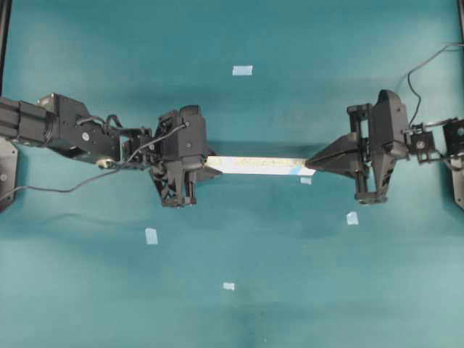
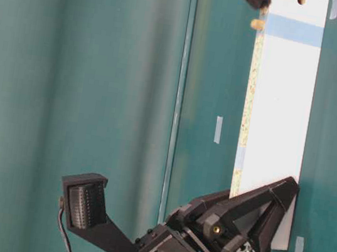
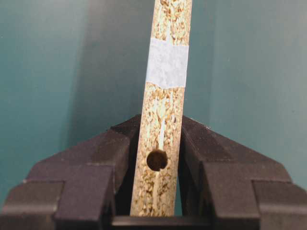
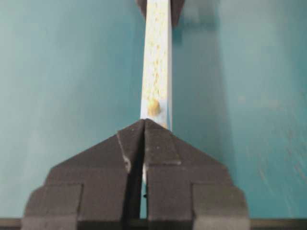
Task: Move the wooden board into place and insert the rod into its hole.
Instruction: 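Open the right gripper and withdraw it rightward from the strip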
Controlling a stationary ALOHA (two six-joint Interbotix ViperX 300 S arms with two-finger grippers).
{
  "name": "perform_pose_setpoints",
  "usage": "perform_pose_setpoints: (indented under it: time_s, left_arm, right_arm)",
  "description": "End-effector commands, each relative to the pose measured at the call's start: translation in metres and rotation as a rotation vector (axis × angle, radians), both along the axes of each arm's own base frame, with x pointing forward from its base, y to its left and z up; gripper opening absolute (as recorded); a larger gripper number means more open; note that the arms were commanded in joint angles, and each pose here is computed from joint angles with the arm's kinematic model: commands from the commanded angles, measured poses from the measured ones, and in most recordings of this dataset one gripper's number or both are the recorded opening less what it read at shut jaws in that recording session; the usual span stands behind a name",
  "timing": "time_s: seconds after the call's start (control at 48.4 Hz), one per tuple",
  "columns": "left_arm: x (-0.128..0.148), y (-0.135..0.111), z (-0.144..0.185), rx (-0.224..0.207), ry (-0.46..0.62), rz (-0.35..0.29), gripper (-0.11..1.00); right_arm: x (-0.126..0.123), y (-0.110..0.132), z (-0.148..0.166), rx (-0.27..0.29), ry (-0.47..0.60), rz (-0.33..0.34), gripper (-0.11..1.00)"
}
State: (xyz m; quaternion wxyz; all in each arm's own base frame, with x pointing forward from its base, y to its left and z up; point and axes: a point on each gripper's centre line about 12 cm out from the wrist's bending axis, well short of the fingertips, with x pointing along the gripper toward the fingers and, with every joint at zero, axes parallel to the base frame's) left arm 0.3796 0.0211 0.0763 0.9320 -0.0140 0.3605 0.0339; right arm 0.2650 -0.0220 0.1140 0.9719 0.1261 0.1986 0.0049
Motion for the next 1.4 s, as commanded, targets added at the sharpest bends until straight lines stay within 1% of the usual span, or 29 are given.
perform_pose_setpoints:
  time_s: [0.0,0.124,0.227,0.372,0.413,0.475,0.516,0.578,0.62,0.682,0.723,0.764,0.888,0.909,0.929,1.053,1.095,1.157,1.177,1.384]
  left_arm:
    - [-0.001,0.011,0.002,-0.001,-0.002,0.031,0.23]
    - [-0.001,0.011,0.002,-0.001,-0.003,0.031,0.23]
    - [0.0,0.011,0.003,0.0,-0.006,0.031,0.23]
    - [0.0,0.011,0.002,0.0,-0.005,0.031,0.23]
    - [0.0,0.011,0.002,0.0,-0.005,0.029,0.23]
    - [0.0,0.011,0.002,0.0,-0.005,0.029,0.24]
    - [0.0,0.011,0.003,-0.001,-0.005,0.03,0.23]
    - [0.0,0.011,0.002,0.0,-0.005,0.031,0.23]
    - [0.0,0.011,0.002,0.0,-0.005,0.029,0.23]
    - [0.0,0.011,0.002,-0.001,-0.003,0.029,0.23]
    - [0.0,0.011,0.002,-0.001,-0.003,0.03,0.23]
    - [0.0,0.011,0.004,0.001,-0.008,0.028,0.23]
    - [0.002,0.01,0.011,0.002,-0.026,0.025,0.24]
    - [0.002,0.009,0.012,0.002,-0.026,0.023,0.24]
    - [0.002,0.009,0.014,0.002,-0.027,0.023,0.27]
    - [-0.001,0.009,0.022,-0.001,-0.014,0.022,0.61]
    - [-0.002,0.008,0.026,-0.001,-0.016,0.02,0.72]
    - [-0.004,0.008,0.031,-0.003,-0.017,0.02,0.83]
    - [-0.005,0.008,0.032,-0.003,-0.017,0.022,0.85]
    - [-0.017,0.007,0.051,-0.002,-0.037,0.017,0.84]
  right_arm:
    - [-0.002,0.0,0.016,-0.03,0.0,-0.006,-0.01]
    - [-0.008,-0.003,0.03,-0.06,0.016,-0.028,-0.01]
    - [-0.012,-0.005,0.038,-0.066,0.032,-0.048,-0.01]
    - [-0.011,-0.006,0.04,-0.044,0.046,-0.068,-0.01]
    - [-0.01,-0.006,0.041,-0.036,0.045,-0.072,0.02]
    - [-0.008,-0.007,0.042,-0.025,0.043,-0.079,0.12]
    - [-0.007,-0.007,0.043,-0.02,0.045,-0.083,0.21]
    - [-0.006,-0.008,0.044,-0.018,0.049,-0.088,0.37]
    - [-0.006,-0.008,0.044,-0.019,0.051,-0.089,0.52]
    - [-0.006,-0.008,0.044,-0.019,0.052,-0.089,0.7]
    - [-0.005,-0.008,0.045,-0.02,0.05,-0.089,0.81]
    - [-0.005,-0.008,0.045,-0.018,0.05,-0.091,0.86]
    - [-0.004,-0.009,0.048,-0.02,0.04,-0.09,0.86]
    - [-0.003,-0.009,0.049,-0.02,0.037,-0.09,0.86]
    - [-0.003,-0.009,0.05,-0.021,0.035,-0.09,0.86]
    - [-0.001,-0.009,0.053,-0.024,0.03,-0.093,0.85]
    - [-0.001,-0.01,0.054,-0.026,0.033,-0.096,0.85]
    - [-0.002,-0.01,0.056,-0.03,0.037,-0.1,0.85]
    - [-0.002,-0.011,0.056,-0.031,0.04,-0.102,0.85]
    - [-0.007,-0.012,0.061,-0.041,0.051,-0.114,0.85]
